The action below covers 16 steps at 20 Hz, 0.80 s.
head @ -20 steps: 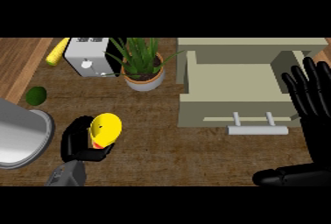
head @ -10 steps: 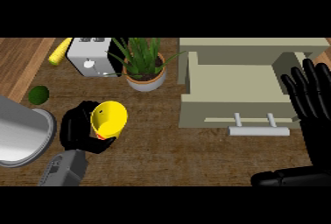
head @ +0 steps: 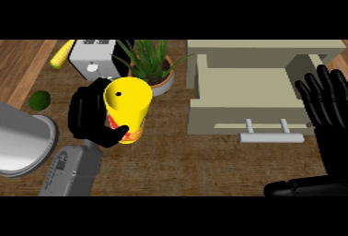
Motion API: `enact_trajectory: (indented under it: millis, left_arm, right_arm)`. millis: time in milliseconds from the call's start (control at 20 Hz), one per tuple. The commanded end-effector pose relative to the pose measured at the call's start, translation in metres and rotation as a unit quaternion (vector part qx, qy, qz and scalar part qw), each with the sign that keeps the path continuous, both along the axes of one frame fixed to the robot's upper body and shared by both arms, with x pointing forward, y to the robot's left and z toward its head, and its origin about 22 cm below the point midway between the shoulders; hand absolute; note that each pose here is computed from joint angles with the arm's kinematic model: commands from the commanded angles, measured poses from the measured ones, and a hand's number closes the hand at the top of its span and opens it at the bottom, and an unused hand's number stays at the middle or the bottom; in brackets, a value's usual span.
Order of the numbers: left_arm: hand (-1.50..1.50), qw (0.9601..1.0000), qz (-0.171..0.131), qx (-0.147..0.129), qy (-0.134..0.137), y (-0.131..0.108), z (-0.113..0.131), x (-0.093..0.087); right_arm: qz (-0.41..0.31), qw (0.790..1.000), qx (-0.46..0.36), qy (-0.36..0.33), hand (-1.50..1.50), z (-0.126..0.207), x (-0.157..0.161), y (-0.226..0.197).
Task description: Pick up the cup, place it into the drawer and close the drawer
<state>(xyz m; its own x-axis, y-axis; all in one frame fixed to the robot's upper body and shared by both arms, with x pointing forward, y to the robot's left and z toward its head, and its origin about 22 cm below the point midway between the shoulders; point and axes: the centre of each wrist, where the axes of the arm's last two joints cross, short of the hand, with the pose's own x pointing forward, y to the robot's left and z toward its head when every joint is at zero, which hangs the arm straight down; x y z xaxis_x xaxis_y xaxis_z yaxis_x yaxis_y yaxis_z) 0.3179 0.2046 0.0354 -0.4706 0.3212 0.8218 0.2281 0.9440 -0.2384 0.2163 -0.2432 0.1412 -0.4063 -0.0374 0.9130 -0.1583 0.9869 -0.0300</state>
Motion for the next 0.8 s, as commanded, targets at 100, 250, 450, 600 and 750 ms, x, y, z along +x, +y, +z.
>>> enact_trajectory:
  millis: [100, 250, 450, 600, 750]
  left_arm:
    - [1.5, 0.9999, -0.006, 0.01, -0.011, -0.03, 0.062, 0.019]
    - [1.5, 0.9996, -0.008, 0.007, -0.027, -0.059, 0.078, 0.01]
    - [1.5, 0.9993, -0.004, 0.034, -0.015, -0.073, 0.111, 0.026]
    - [1.5, 0.9988, -0.003, 0.048, -0.011, -0.076, 0.123, 0.054]
    - [1.5, 0.998, -0.004, 0.059, -0.024, -0.096, 0.136, 0.052]
  right_arm:
    - [0.0, 1.0, -0.008, -0.01, -1.5, 0.006, 0.001, -0.009]
    - [-0.008, 1.0, -0.004, -0.001, -1.5, 0.008, -0.003, -0.003]
    - [-0.01, 1.0, -0.006, -0.003, -1.5, 0.009, -0.011, -0.026]
    - [-0.006, 1.0, -0.009, 0.003, -1.5, -0.001, 0.01, -0.017]
    - [-0.003, 1.0, 0.002, 0.002, -1.5, 0.004, 0.017, -0.015]
